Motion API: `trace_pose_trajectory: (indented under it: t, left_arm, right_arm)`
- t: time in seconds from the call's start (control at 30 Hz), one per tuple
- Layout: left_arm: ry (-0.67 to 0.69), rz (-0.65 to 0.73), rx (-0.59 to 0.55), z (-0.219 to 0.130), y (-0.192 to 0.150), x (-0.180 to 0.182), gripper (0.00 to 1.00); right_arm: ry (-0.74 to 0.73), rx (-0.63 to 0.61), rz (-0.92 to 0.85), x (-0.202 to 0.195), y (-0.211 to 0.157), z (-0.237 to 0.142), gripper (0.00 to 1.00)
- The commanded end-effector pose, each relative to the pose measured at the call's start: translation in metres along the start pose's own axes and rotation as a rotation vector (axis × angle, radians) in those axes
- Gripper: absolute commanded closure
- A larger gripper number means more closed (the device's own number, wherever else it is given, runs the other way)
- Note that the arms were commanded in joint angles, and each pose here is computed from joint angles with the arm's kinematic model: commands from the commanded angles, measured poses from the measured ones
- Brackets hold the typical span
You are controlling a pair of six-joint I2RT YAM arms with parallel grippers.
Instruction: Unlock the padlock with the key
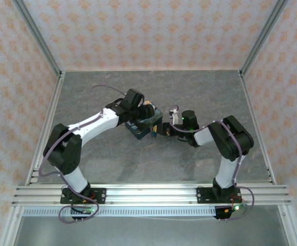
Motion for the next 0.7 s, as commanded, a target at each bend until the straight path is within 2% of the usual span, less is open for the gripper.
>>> trace_pose_trajectory:
  t: [0.0, 0.23, 0.67]
  left_arm:
    - [-0.006, 0.037, 0.019, 0.001, 0.002, -0.010, 0.28]
    - [0.012, 0.030, 0.042, 0.011, -0.004, -0.011, 0.27]
    - [0.021, 0.030, 0.046, 0.011, -0.007, -0.013, 0.27]
  right_arm:
    - [0.096, -0.006, -0.071, 0.014, 0.012, 0.005, 0.39]
    - [0.119, 0.026, -0.070, 0.010, 0.007, 0.010, 0.44]
    - [0.186, 0.073, -0.087, 0.011, -0.001, 0.021, 0.45]
Point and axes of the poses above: each hand's point on the last joint's axis, 136 mm out from that joint toward the fingers, its own z axis out along the fingers, its own x axis along the line the jaws close on, y = z × x, the point moved 7 cm from there along -z, back along the fingers, and after that the axes turned 13 degrees about z, right-handed, at the moved point
